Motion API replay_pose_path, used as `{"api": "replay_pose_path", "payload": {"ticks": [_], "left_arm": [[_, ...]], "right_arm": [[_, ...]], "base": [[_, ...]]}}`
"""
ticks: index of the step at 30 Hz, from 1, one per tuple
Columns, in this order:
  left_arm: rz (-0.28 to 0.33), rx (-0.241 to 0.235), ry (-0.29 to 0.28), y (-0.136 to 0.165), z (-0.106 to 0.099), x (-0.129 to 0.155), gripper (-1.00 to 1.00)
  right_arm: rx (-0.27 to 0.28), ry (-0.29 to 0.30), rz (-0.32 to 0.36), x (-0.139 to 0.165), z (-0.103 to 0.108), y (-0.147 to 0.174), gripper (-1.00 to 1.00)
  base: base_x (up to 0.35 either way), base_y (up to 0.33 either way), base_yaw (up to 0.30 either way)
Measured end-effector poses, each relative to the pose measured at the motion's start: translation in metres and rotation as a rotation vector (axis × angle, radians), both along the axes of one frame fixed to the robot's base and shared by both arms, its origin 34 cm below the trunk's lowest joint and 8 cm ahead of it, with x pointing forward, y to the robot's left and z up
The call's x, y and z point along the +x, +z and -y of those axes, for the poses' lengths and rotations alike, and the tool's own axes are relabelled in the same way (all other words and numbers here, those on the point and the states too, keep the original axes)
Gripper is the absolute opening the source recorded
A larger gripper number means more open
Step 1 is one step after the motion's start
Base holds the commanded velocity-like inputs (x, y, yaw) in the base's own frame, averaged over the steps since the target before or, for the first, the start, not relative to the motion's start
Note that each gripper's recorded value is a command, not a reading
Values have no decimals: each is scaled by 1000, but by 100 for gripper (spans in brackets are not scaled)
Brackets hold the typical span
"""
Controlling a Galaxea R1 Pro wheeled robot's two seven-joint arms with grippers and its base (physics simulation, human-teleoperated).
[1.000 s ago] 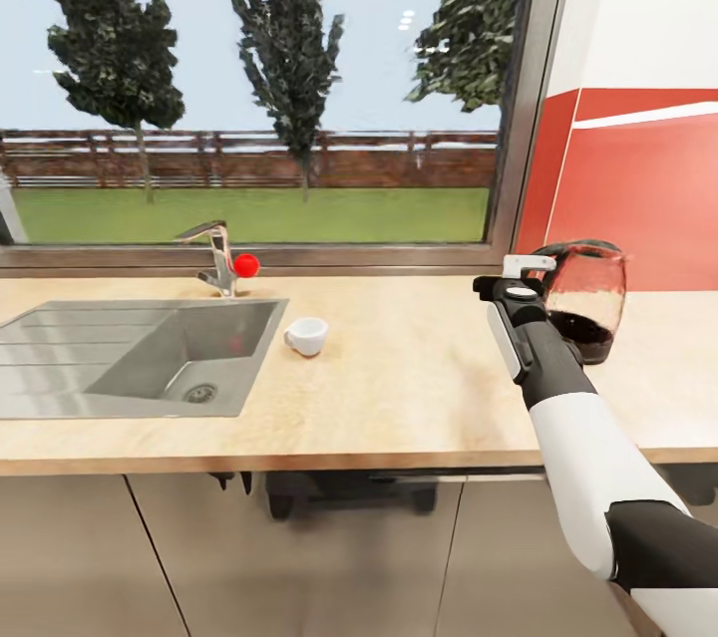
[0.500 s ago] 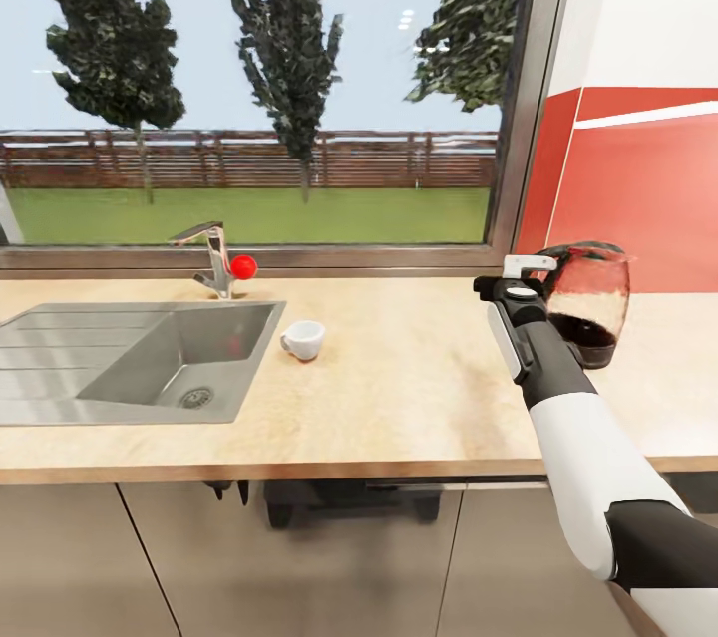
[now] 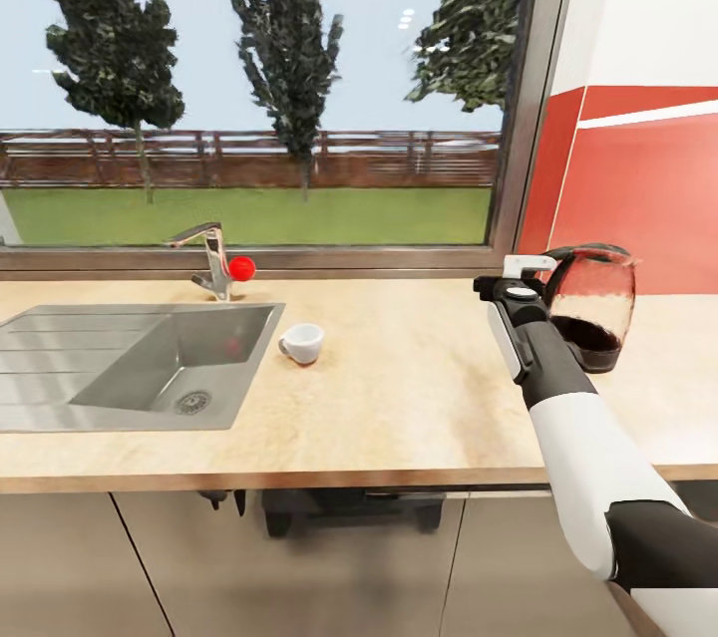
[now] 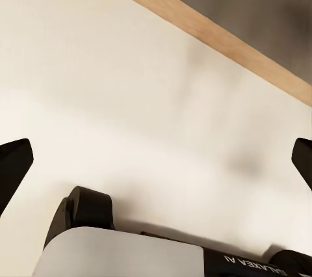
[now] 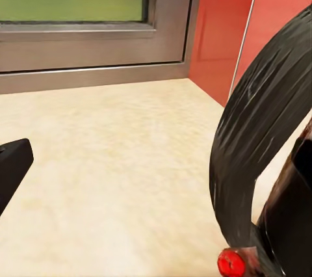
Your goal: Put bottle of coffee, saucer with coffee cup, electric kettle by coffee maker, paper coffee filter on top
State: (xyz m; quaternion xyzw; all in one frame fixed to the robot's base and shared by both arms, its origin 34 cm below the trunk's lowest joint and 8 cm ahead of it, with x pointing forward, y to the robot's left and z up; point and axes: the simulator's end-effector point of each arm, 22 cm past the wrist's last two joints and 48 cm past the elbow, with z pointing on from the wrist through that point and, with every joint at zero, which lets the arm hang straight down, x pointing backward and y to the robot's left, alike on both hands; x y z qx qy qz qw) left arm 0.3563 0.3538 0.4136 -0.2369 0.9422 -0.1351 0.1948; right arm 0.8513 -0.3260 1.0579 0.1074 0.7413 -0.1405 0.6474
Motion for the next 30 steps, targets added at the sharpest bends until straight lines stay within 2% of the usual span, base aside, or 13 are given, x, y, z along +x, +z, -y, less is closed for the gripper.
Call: {"api": "replay_pose_path", "payload": {"ticks": [30], "left_arm": [[0, 0, 0, 0, 0, 0, 100]], "right_arm": [[0, 0, 0, 0, 0, 0, 100]], "base": [[28, -9, 0]]}}
